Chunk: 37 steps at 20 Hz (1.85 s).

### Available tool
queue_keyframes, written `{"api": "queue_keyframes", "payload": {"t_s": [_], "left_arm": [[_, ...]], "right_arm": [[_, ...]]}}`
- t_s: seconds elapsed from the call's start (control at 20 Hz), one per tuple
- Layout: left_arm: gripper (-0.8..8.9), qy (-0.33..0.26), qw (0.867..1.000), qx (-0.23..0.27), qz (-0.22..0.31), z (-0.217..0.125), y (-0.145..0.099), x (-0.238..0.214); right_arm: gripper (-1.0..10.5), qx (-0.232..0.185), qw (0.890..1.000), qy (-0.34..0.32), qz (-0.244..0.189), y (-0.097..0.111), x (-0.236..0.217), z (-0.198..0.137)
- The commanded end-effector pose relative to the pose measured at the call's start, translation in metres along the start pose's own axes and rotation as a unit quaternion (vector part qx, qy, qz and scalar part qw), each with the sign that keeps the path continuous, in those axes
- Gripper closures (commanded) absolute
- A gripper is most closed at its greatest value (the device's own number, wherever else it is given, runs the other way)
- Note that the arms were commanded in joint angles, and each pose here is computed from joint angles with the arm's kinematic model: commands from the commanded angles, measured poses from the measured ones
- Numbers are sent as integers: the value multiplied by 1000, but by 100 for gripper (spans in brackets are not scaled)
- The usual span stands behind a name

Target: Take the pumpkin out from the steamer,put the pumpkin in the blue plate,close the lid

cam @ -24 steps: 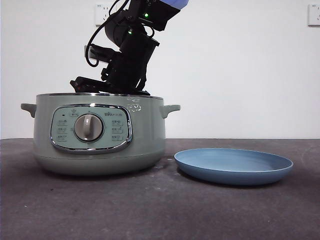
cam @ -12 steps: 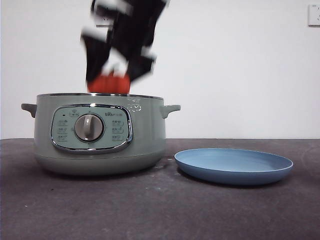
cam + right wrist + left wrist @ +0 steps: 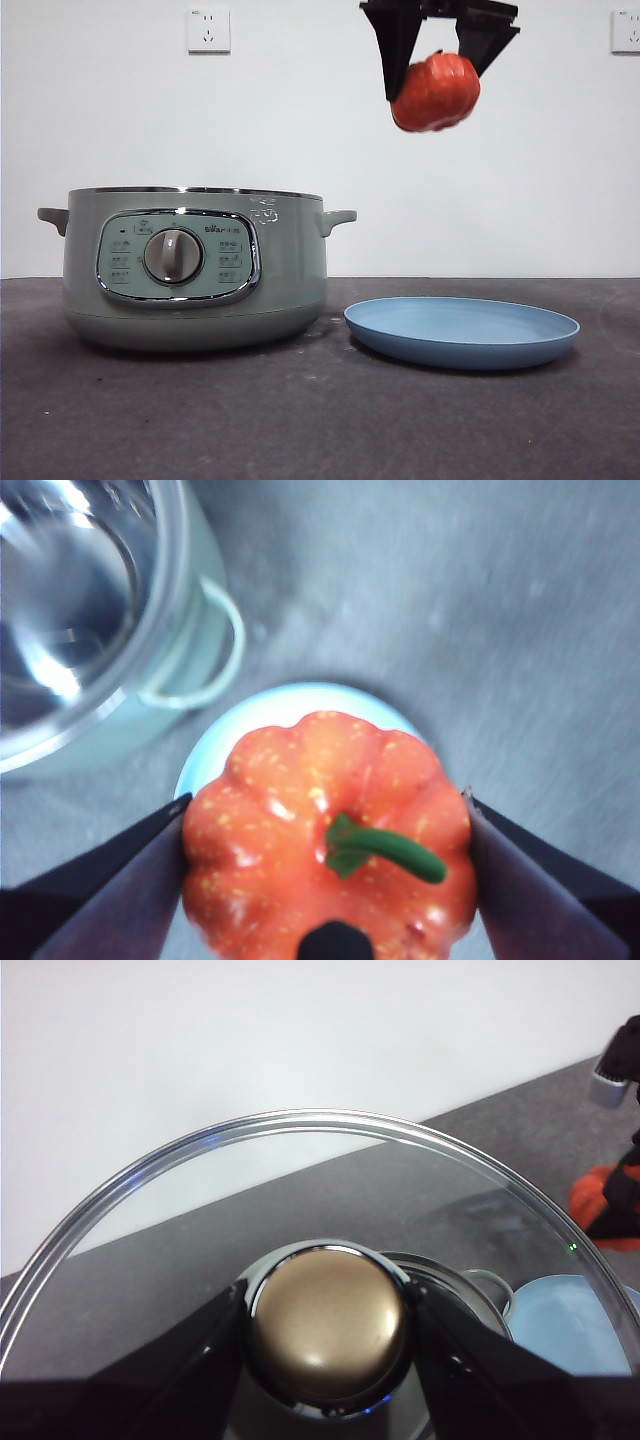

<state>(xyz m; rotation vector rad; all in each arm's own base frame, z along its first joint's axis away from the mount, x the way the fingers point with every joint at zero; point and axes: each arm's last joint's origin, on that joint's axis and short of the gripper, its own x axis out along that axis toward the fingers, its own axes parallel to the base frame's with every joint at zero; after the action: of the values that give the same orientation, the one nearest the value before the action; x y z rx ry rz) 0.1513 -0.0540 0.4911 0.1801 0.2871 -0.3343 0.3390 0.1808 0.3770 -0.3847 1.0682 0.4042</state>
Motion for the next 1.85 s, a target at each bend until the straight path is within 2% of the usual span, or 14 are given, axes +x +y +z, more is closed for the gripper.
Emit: {"api": "queue_keyframes", "payload": {"t_s": [0.05, 0.35, 0.55, 0.95, 1.0, 1.15, 1.2, 1.55, 1.85], "left_arm": [[822, -36, 999, 3, -1, 9, 1, 0], [822, -30, 1000, 3, -1, 12, 1, 28], [823, -25, 1000, 4, -2, 12, 1, 39], [822, -26, 999, 4, -19, 13, -1, 45], [823, -26, 999, 4, -23, 13, -1, 45], [822, -25, 999, 4, -28, 12, -1, 45], [823, -23, 999, 4, -28, 12, -1, 45], [823, -7, 999, 4, -31, 9, -2, 45], [823, 13, 999, 3, -42, 6, -3, 63]], "right_arm": [[963, 9, 999, 42, 0, -2, 21, -8], [963, 20, 999, 47, 0, 4, 86, -21], [963, 35, 997, 64, -1, 5, 131, -45], [961, 53, 993, 103, 24, 0, 175, -86], [906, 54, 992, 107, 24, 0, 175, -87], [457, 68, 991, 116, 19, -1, 175, -89], [393, 71, 991, 116, 18, -1, 175, -89], [393, 72, 993, 88, 18, -3, 154, -84], [413, 87, 996, -16, 14, -8, 76, -79]]}}
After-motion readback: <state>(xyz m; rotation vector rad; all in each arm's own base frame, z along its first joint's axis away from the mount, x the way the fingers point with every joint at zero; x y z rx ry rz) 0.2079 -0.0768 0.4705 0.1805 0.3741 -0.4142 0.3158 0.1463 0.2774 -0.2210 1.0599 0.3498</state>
